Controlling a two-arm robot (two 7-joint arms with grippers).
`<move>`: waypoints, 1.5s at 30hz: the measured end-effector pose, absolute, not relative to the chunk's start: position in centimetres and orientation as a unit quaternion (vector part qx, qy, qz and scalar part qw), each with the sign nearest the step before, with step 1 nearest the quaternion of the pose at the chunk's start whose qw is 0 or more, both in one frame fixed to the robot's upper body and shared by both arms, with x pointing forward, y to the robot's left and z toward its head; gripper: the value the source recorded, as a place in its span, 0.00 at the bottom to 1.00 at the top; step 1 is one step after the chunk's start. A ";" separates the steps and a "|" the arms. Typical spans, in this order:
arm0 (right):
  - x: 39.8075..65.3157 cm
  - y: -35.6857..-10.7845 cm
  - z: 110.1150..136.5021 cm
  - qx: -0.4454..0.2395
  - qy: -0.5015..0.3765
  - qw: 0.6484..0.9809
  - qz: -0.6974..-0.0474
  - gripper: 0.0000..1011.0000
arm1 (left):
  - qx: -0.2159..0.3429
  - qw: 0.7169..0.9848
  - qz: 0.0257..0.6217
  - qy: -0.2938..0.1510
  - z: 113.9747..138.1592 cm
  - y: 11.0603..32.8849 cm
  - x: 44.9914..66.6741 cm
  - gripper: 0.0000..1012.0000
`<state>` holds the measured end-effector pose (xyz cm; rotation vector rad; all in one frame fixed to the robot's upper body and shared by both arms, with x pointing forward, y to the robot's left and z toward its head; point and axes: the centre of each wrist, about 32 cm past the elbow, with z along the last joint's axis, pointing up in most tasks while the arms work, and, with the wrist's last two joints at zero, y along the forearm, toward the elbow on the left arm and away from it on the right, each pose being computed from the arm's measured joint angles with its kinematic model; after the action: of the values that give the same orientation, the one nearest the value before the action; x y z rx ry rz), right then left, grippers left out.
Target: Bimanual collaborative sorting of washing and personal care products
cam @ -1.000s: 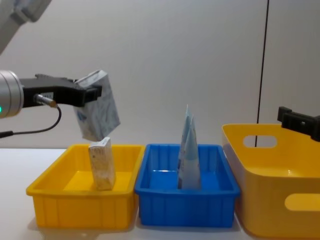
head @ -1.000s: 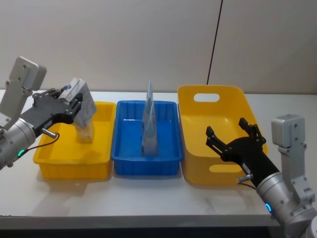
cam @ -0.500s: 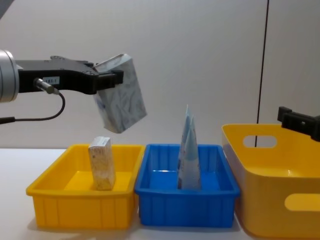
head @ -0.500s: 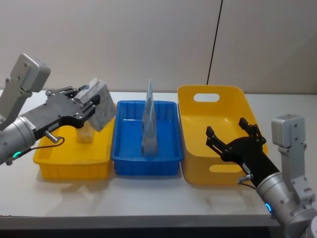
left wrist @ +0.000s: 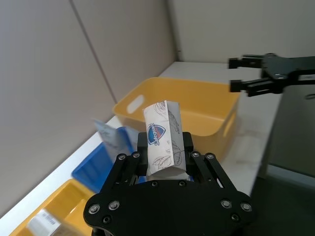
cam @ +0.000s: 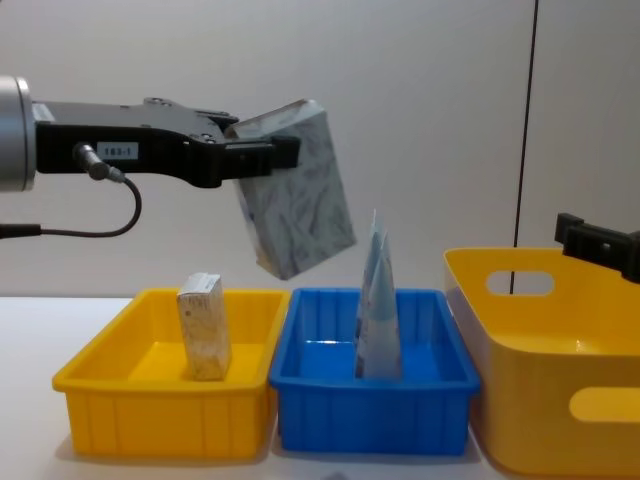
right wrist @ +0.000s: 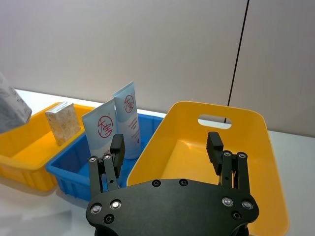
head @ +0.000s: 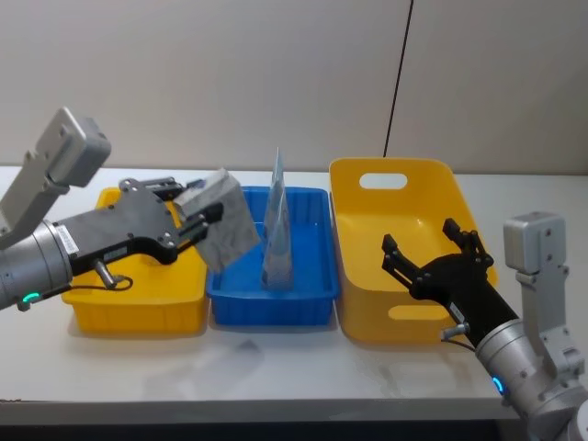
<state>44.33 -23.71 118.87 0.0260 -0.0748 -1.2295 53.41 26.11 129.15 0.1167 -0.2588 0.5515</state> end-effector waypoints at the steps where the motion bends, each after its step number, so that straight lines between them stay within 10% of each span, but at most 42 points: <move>1: 44.3 -23.7 118.9 0.012 -0.035 0.816 -0.577 0.99 | 0.058 0.954 0.265 -0.128 129.2 26.1 53.4 0.35; 17: 44.3 -23.7 118.9 0.012 -0.035 0.816 -0.577 0.99 | 0.068 0.980 0.146 -0.115 129.9 24.9 54.1 0.35; 45: 44.3 -23.7 118.9 0.012 -0.035 0.816 -0.577 0.99 | 0.073 0.986 0.116 -0.095 129.6 24.0 54.9 0.35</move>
<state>44.33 -23.71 118.87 0.0260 -0.0748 -1.2295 54.92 23.98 129.58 0.1474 -0.1918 0.2334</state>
